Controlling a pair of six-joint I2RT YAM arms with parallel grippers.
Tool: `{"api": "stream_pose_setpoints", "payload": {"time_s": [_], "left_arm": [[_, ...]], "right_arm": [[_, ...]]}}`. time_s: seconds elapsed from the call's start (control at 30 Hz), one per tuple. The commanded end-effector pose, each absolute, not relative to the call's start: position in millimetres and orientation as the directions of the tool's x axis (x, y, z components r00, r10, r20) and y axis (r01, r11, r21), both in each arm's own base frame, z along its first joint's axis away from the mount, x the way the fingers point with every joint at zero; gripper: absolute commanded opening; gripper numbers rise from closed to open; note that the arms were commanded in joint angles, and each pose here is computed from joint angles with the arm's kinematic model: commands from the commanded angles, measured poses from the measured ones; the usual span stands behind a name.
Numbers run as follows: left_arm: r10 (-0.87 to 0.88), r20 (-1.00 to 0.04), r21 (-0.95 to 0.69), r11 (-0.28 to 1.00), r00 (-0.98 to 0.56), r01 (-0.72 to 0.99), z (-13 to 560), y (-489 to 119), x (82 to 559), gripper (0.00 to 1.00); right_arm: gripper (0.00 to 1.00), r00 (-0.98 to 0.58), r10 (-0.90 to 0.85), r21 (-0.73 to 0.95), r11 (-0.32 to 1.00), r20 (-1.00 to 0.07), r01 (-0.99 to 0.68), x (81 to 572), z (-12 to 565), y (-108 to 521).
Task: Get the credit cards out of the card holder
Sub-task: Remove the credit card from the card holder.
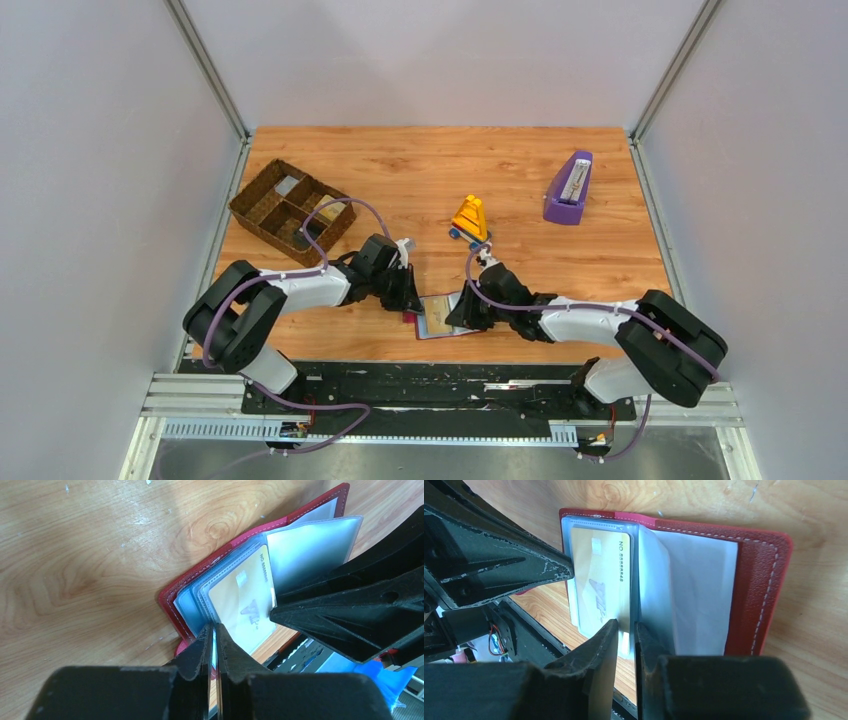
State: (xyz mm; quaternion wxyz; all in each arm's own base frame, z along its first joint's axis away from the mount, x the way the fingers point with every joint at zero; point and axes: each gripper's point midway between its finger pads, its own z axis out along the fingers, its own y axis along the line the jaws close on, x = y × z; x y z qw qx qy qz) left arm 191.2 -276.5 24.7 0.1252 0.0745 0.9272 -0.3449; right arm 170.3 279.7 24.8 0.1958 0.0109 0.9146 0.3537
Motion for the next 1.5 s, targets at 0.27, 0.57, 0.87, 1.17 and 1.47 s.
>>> {"api": "stream_pose_setpoints", "payload": {"time_s": [0.27, 0.57, 0.87, 1.17, 1.47], "left_arm": [[0.081, -0.263, -0.563, 0.796, -0.961, 0.221, 3, -264, 185, 0.11], [0.084, -0.246, -0.546, 0.811, -0.966, 0.210, -5, -262, 186, 0.12], [0.089, -0.241, -0.548, 0.810, -0.966, 0.211, -4, -266, 189, 0.12], [0.088, -0.280, -0.632, 0.733, -0.956, 0.252, 40, -286, 193, 0.26], [0.074, -0.317, -0.696, 0.659, -0.945, 0.285, 83, -298, 194, 0.41]], "right_arm": [[0.00, -0.909, 0.165, 0.692, 0.703, -0.384, -0.164, 170, 33, 275], [0.00, -0.897, 0.188, 0.691, 0.705, -0.399, -0.159, 167, 38, 257], [0.00, -0.890, 0.199, 0.702, 0.692, -0.410, -0.169, 168, 49, 246], [0.00, -0.857, 0.219, 0.686, 0.701, -0.467, -0.195, 170, 70, 235], [0.00, -0.841, 0.229, 0.685, 0.699, -0.490, -0.208, 170, 86, 229]]}}
